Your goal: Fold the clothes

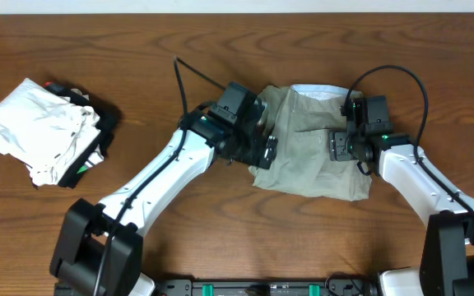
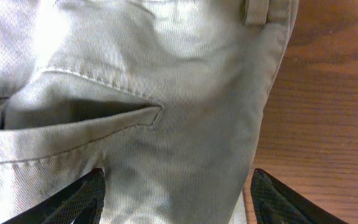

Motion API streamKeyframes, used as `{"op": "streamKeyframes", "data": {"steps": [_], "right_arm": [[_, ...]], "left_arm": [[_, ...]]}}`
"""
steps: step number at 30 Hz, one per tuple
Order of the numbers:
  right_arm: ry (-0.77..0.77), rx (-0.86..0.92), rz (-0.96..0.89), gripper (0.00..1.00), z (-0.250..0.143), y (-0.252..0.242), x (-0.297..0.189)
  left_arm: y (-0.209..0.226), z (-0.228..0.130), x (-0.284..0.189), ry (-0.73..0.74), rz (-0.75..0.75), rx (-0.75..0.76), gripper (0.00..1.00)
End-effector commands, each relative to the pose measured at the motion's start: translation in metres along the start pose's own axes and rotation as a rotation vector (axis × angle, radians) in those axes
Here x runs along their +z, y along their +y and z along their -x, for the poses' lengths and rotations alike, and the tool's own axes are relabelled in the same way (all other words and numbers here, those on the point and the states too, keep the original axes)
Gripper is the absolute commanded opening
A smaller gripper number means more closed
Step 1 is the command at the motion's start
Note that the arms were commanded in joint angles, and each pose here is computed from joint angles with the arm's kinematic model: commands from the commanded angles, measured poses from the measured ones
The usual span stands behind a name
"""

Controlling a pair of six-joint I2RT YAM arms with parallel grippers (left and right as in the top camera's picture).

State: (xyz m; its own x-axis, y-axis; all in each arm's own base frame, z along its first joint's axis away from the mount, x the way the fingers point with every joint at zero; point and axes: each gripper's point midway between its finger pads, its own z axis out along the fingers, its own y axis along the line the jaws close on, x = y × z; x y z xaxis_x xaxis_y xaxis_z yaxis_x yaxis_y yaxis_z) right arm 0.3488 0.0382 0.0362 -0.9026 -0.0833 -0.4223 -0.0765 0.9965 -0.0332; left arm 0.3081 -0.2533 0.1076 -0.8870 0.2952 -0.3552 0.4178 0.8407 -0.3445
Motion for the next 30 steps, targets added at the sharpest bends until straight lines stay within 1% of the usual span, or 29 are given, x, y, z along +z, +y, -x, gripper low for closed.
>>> {"op": "streamKeyframes", "data": {"steps": [1,11,14,17,18,19,20,21,22,23,24,26,27,28,30], "right_arm": [[0.022,-0.028,0.010,0.73,-0.006,0.004,0.002],[0.034,-0.028,0.013,0.73,-0.009,0.004,0.002],[0.037,-0.028,0.013,0.73,-0.009,0.004,0.002],[0.040,-0.028,0.013,0.73,-0.010,0.004,0.002],[0.042,-0.028,0.013,0.73,-0.011,0.004,0.002],[0.043,-0.028,0.013,0.73,-0.011,0.004,0.002],[0.045,-0.028,0.013,0.73,-0.011,0.004,0.002],[0.047,-0.028,0.013,0.73,-0.012,0.004,0.002],[0.047,-0.028,0.013,0.73,-0.012,0.004,0.002],[0.049,-0.028,0.014,0.73,-0.012,0.004,0.002],[0.051,-0.028,0.020,0.73,-0.013,0.005,0.002],[0.060,-0.028,0.035,0.73,-0.015,0.008,0.001],[0.068,-0.029,0.038,0.72,-0.017,0.008,0.001],[0.079,-0.029,0.038,0.71,-0.020,0.008,0.001],[0.091,-0.029,0.037,0.70,-0.023,0.008,0.000]], "left_arm": [[0.013,0.009,0.018,-0.019,0.053,0.051,0.98],[0.025,0.028,0.089,-0.061,0.019,0.041,0.98],[0.023,0.027,0.105,-0.055,-0.025,0.042,0.98],[0.028,0.021,0.119,-0.032,-0.024,0.012,0.98],[0.029,0.019,0.122,-0.024,-0.024,0.003,1.00],[0.029,0.016,0.125,-0.015,-0.030,0.001,0.92],[0.027,0.015,0.126,-0.008,-0.043,0.001,0.78],[0.025,0.014,0.127,-0.006,-0.054,0.001,0.47],[0.024,0.015,0.127,-0.007,-0.059,0.002,0.29],[0.023,0.016,0.126,-0.014,-0.067,0.005,0.22],[0.020,0.019,0.125,-0.022,-0.082,0.009,0.19],[0.018,0.024,0.123,-0.042,-0.087,0.014,0.19],[0.018,0.028,0.121,-0.054,-0.088,0.023,0.14],[0.019,0.031,0.118,-0.065,-0.089,0.028,0.13],[0.021,0.038,0.111,-0.082,-0.088,0.022,0.07]]}}
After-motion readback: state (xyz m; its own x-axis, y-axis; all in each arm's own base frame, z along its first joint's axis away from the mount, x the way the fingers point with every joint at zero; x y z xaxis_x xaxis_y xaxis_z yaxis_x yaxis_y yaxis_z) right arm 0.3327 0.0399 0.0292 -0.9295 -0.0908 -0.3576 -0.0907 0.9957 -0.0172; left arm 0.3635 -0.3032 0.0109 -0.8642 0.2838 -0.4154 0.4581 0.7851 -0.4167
